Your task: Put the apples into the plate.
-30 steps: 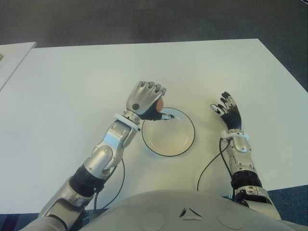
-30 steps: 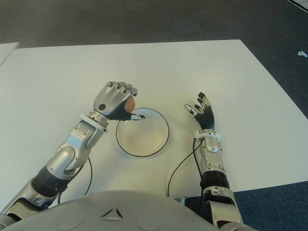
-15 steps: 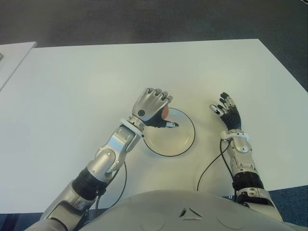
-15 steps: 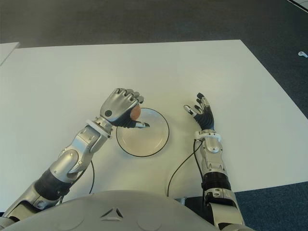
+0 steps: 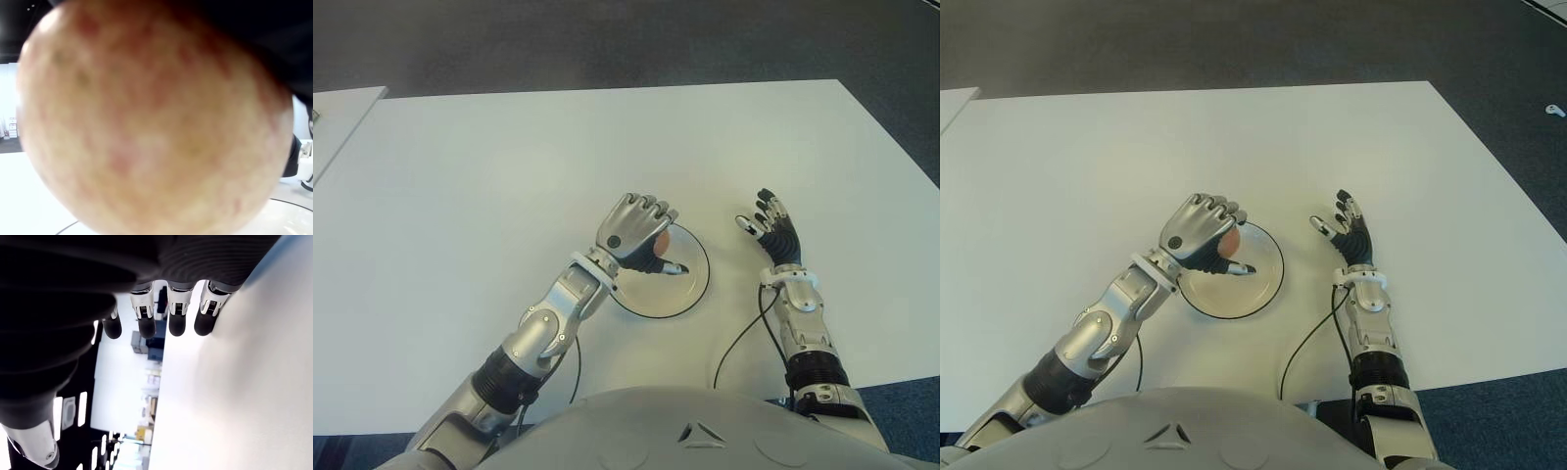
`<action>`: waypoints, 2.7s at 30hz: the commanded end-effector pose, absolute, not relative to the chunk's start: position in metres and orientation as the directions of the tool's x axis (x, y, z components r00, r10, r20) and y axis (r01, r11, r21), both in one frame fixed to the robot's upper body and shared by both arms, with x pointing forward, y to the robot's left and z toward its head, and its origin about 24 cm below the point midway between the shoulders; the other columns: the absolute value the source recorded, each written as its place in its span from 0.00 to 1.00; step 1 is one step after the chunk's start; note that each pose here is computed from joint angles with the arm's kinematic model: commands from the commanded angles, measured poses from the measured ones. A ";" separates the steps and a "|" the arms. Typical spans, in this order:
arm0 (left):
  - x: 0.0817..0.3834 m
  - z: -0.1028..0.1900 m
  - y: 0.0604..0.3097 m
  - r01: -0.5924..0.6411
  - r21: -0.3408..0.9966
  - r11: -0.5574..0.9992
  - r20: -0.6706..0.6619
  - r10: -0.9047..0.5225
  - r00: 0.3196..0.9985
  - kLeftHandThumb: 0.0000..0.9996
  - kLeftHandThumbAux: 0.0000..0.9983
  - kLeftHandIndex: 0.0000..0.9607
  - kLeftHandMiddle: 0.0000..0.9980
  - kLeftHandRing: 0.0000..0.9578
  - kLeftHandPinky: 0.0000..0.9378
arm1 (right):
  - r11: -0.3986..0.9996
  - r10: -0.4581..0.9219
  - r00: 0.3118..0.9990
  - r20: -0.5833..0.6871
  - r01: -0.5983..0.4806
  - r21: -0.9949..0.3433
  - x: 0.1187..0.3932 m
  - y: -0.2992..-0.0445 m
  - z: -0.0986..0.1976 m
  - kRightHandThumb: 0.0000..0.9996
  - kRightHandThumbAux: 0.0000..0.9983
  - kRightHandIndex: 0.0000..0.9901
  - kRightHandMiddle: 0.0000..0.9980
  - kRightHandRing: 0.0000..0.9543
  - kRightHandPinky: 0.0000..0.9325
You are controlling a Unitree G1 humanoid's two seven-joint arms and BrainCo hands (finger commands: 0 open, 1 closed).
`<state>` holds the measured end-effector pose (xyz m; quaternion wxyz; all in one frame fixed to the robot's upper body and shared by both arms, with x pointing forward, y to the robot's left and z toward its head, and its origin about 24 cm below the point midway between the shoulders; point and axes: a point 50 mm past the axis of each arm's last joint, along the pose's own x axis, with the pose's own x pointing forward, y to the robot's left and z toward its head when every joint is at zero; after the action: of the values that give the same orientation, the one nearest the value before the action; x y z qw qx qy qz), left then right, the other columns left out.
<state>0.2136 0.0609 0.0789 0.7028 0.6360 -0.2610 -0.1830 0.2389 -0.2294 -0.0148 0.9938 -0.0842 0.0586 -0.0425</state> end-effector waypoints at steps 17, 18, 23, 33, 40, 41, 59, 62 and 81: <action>0.208 0.058 0.056 0.045 0.989 0.138 0.046 -0.591 0.805 0.86 0.66 0.43 0.54 0.86 0.87 | 0.991 -0.084 0.929 -0.360 0.040 -0.127 0.214 -0.226 -0.056 0.07 0.67 0.00 0.04 0.05 0.00; 0.208 0.058 0.057 0.045 0.990 0.136 0.044 -0.591 0.805 0.86 0.66 0.43 0.54 0.87 0.87 | 0.991 -0.084 0.929 -0.360 0.040 -0.126 0.214 -0.225 -0.056 0.07 0.67 0.00 0.04 0.05 0.00; 0.208 0.050 0.056 0.041 0.993 0.107 0.031 -0.597 0.802 0.86 0.66 0.43 0.53 0.87 0.86 | 0.992 -0.081 0.928 -0.364 0.039 -0.122 0.214 -0.225 -0.057 0.07 0.66 0.00 0.03 0.05 0.00; 0.208 0.041 0.055 0.057 0.994 0.093 0.010 -0.598 0.802 0.86 0.66 0.43 0.53 0.85 0.86 | 0.992 -0.083 0.928 -0.362 0.043 -0.117 0.215 -0.224 -0.057 0.07 0.64 0.00 0.03 0.03 0.00; 0.208 0.036 0.055 0.066 0.993 0.099 0.007 -0.600 0.800 0.85 0.66 0.43 0.52 0.84 0.85 | 0.992 -0.082 0.928 -0.363 0.040 -0.121 0.215 -0.224 -0.058 0.06 0.63 0.00 0.03 0.03 0.00; 0.208 0.036 0.055 0.070 0.993 0.100 0.004 -0.600 0.800 0.85 0.66 0.43 0.52 0.84 0.85 | 0.992 -0.082 0.928 -0.363 0.040 -0.121 0.215 -0.223 -0.058 0.06 0.63 0.00 0.03 0.03 0.00; 0.210 0.030 0.053 0.098 0.992 0.076 -0.031 -0.610 0.792 0.85 0.66 0.42 0.52 0.83 0.85 | 0.993 -0.079 0.928 -0.364 0.041 -0.113 0.215 -0.221 -0.058 0.05 0.63 0.00 0.03 0.03 0.00; 0.211 0.029 0.054 0.100 0.992 0.079 -0.031 -0.610 0.792 0.85 0.66 0.42 0.52 0.83 0.84 | 0.993 -0.079 0.928 -0.364 0.042 -0.110 0.216 -0.221 -0.058 0.06 0.63 0.00 0.03 0.03 0.00; 0.211 0.034 0.057 0.081 0.982 0.168 0.032 -0.580 0.814 0.30 0.42 0.16 0.16 0.16 0.16 | 0.989 -0.082 0.934 -0.347 0.033 -0.145 0.217 -0.214 -0.058 0.04 0.63 0.00 0.00 0.01 0.00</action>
<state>0.2098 0.0547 0.0332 0.7339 0.6029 -0.2143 -0.2278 0.2430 -0.2262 -0.0164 0.9937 -0.0768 0.0635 -0.0507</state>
